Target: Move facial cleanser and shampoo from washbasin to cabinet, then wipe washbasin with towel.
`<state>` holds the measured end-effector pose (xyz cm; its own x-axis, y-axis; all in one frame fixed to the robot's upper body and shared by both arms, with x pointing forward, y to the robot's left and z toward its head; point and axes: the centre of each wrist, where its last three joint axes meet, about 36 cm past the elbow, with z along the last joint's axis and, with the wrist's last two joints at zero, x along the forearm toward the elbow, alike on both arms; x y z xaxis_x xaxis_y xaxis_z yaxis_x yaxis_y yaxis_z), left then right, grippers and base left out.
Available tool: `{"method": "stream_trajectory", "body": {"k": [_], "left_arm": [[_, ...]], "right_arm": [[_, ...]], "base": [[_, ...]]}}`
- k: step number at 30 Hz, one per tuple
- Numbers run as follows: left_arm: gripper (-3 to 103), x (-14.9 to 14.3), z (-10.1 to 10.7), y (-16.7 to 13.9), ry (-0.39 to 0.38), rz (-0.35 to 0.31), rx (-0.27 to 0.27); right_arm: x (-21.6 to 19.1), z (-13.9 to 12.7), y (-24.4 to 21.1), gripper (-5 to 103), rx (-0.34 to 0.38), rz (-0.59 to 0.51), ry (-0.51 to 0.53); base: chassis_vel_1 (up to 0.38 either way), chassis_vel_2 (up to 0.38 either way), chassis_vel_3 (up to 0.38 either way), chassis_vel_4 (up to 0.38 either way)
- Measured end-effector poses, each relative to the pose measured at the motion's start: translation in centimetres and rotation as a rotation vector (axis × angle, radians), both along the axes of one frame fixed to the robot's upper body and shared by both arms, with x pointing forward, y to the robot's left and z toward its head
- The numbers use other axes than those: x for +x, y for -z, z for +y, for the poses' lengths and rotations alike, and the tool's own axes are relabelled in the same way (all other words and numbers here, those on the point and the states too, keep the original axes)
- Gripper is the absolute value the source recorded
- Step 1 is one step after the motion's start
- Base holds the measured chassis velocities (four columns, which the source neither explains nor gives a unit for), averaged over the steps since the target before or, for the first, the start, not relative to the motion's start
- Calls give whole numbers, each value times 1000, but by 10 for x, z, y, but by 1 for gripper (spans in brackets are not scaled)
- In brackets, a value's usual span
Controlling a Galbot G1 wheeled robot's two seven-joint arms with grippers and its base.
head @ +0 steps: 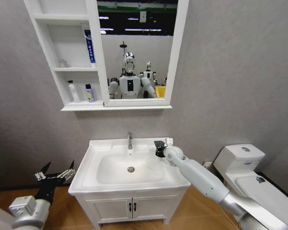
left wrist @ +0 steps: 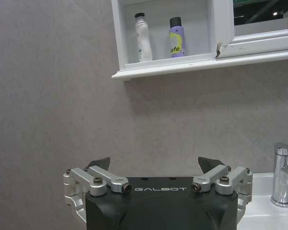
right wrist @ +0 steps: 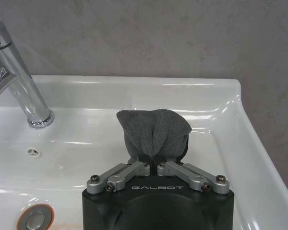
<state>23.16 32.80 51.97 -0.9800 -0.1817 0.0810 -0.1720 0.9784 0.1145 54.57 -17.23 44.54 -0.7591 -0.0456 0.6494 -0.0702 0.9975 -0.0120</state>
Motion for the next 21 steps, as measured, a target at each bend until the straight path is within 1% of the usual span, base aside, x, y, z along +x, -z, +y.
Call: {"method": "stream_trajectory", "body": {"k": [5,6,8,9,11,12,15,16,18,19,21], "left_arm": [[100,0,0,0,0,0,0],[100,0,0,0,0,0,0],[100,0,0,0,0,0,0],[100,0,0,0,0,0,0],[100,0,0,0,0,0,0],[100,0,0,0,0,0,0],[100,0,0,0,0,0,0],[100,0,0,0,0,0,0],[100,0,0,0,0,0,0],[100,0,0,0,0,0,0],[100,0,0,0,0,0,0]], "right_arm": [[-4,18,13,2,13,27,-25],[-4,18,13,2,13,27,-25],[-3,30,22,2,17,48,-32],[-3,30,22,2,17,48,-32],[0,50,32,2,12,80,-47],[0,50,32,2,12,80,-47],[4,64,46,2,-20,107,-56],[4,64,46,2,-20,107,-56],[6,66,55,2,-70,144,-47],[6,66,55,2,-70,144,-47],[5,61,62,2,-106,161,-34]], "base": [[0,0,0,0],[0,0,0,0],[0,0,0,0],[0,0,0,0],[0,0,0,0],[0,0,0,0],[0,0,0,0],[0,0,0,0],[0,0,0,0],[0,0,0,0],[0,0,0,0]]}}
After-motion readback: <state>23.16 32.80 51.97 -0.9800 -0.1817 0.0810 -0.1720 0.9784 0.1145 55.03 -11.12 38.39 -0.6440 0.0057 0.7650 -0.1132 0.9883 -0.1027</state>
